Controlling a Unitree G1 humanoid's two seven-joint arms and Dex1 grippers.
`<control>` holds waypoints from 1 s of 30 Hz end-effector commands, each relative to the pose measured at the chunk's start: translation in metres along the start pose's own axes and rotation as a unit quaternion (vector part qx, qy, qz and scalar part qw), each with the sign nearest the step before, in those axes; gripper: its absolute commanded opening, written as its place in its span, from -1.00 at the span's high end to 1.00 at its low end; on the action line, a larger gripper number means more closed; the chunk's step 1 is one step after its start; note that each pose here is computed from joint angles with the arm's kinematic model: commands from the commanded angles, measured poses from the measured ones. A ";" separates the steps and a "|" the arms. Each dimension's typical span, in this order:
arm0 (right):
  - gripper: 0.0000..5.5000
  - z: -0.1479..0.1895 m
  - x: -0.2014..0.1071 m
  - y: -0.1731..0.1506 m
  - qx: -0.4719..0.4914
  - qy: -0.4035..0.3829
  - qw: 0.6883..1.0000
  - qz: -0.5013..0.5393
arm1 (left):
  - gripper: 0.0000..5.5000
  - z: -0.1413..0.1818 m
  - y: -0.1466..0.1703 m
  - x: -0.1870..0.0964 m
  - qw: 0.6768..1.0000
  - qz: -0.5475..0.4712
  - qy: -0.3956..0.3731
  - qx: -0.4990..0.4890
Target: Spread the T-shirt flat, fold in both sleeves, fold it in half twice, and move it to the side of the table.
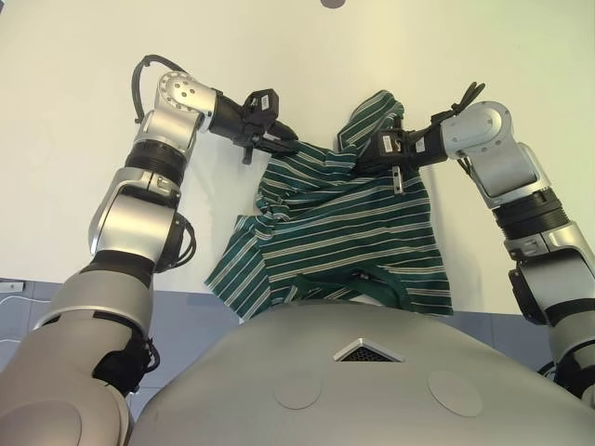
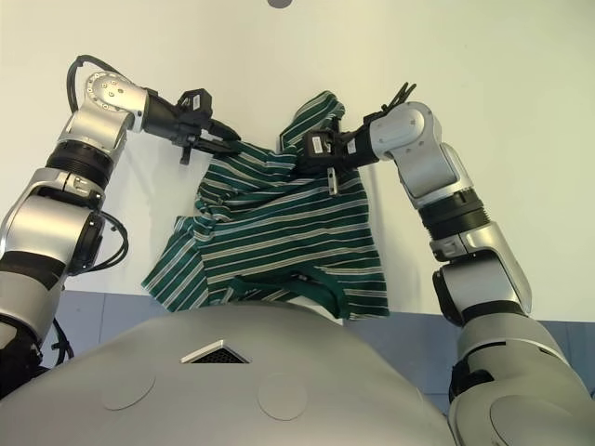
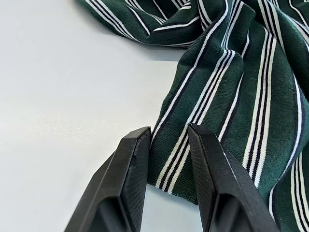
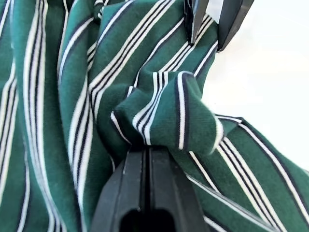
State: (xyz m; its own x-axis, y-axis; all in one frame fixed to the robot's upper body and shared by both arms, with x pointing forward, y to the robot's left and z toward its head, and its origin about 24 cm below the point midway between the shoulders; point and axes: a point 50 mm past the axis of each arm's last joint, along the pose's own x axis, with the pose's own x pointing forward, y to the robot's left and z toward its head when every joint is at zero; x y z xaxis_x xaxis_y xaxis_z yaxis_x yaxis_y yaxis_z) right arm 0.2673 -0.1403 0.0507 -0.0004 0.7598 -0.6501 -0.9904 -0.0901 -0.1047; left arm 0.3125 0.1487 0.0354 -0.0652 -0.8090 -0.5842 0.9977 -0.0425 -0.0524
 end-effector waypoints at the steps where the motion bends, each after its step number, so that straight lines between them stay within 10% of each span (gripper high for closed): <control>1: 1.00 0.003 0.000 -0.002 -0.004 0.004 1.000 0.001 | 0.70 -0.032 -0.025 0.008 0.996 -0.053 0.062 -0.023; 6: 1.00 0.004 0.000 -0.004 -0.006 -0.001 1.000 -0.010 | 0.99 -0.016 -0.018 0.005 1.000 -0.022 0.012 -0.006; 18: 1.00 0.029 -0.069 -0.051 0.007 -0.123 0.952 -0.281 | 1.00 0.054 -0.003 -0.056 0.951 0.230 -0.153 0.136; 24: 1.00 0.002 -0.037 0.026 0.045 -0.056 0.984 -0.160 | 1.00 0.012 -0.114 0.018 0.948 0.047 -0.013 0.314; 30: 1.00 -0.014 -0.029 0.025 0.037 0.020 0.984 -0.176 | 1.00 -0.011 -0.107 0.016 0.959 0.097 0.023 0.264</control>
State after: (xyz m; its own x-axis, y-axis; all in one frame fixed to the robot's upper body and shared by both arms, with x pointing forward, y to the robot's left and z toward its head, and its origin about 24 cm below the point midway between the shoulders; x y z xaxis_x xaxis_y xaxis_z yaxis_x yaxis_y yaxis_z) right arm 0.2421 -0.1739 0.0556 0.3457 0.7216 -0.5998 -0.9373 0.2354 -0.2571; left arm 0.2071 0.1373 0.0325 0.1364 -0.8376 -0.5290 0.7980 -0.2235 0.5596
